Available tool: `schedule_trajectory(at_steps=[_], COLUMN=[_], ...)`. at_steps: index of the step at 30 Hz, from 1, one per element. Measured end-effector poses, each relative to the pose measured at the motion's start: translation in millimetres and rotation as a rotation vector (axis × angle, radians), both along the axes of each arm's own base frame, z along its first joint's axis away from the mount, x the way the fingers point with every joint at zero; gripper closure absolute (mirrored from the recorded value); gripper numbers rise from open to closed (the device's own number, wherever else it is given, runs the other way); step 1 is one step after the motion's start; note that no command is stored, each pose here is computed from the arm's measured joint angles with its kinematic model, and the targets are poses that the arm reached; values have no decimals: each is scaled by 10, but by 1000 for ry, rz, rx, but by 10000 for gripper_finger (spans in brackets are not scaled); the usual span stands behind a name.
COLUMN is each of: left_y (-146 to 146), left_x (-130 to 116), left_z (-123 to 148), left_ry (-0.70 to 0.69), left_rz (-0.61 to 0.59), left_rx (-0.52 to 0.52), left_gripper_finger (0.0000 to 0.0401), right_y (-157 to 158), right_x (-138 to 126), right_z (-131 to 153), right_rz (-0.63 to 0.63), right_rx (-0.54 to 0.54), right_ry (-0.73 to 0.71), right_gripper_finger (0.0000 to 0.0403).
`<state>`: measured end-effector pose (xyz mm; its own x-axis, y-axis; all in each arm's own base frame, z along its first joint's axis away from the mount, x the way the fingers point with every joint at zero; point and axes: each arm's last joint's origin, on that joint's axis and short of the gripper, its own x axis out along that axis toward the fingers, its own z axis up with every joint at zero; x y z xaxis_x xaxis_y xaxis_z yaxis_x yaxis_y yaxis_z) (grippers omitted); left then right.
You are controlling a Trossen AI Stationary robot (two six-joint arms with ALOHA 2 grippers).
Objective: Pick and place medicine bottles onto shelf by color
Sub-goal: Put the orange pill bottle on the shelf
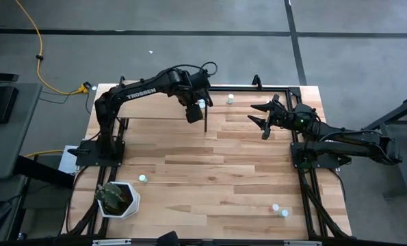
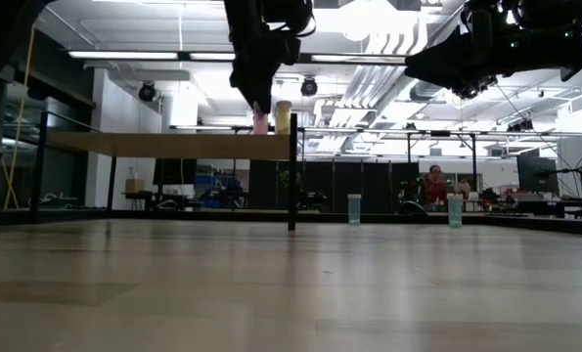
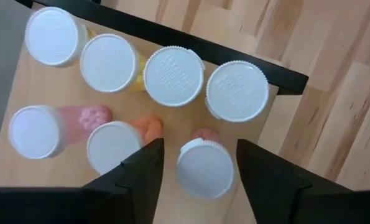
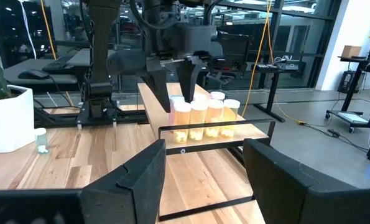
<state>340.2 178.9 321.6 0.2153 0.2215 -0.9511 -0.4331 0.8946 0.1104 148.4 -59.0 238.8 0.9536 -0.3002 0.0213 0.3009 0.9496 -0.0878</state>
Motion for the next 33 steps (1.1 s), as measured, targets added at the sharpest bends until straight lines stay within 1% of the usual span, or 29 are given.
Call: schedule_trajectory(at_steps=[6, 10, 13, 16, 19, 21, 23, 25, 27, 30, 33], left_y=[-18, -48, -69, -104, -171, -253, -374, -518, -659, -863, -1023], left_x=[-73, -116, -161, -236, -306, -329, -335, -338, -360, -452, -631], left_z=[157, 417, 645, 895, 1103, 1211, 1268, 1245, 1121, 786, 379], left_ry=[-24, -91, -138, -227, -350, -452, -559, -659, -739, -840, -964], left_rz=[11, 14, 40, 77, 79, 67, 20, -45, -102, -156, -170], left_rx=[37, 79, 121, 169, 222, 261, 303, 334, 359, 385, 402], left_gripper_finger=[206, 206, 206, 206, 206, 206, 206, 206, 206, 206, 206], right_y=[0, -2, -2, -2, -2, -2, -2, -2, -2, -2, -2], right_x=[0, 0, -1, 0, 0, 0, 0, -1, -1, -1, -1], right_z=[0, -4, -5, -5, -17, -28, -39, -49, -54, -62, -62], right_rz=[0, -6, -6, -7, -7, -7, -7, -7, -7, -7, -7], right_rx=[0, 1, 2, 2, 6, 10, 10, 12, 14, 19, 24], right_ry=[0, 4, 4, 5, 16, 27, 39, 49, 54, 61, 60], right_gripper_finger=[197, 197, 197, 197, 197, 197, 197, 197, 197, 197, 197])
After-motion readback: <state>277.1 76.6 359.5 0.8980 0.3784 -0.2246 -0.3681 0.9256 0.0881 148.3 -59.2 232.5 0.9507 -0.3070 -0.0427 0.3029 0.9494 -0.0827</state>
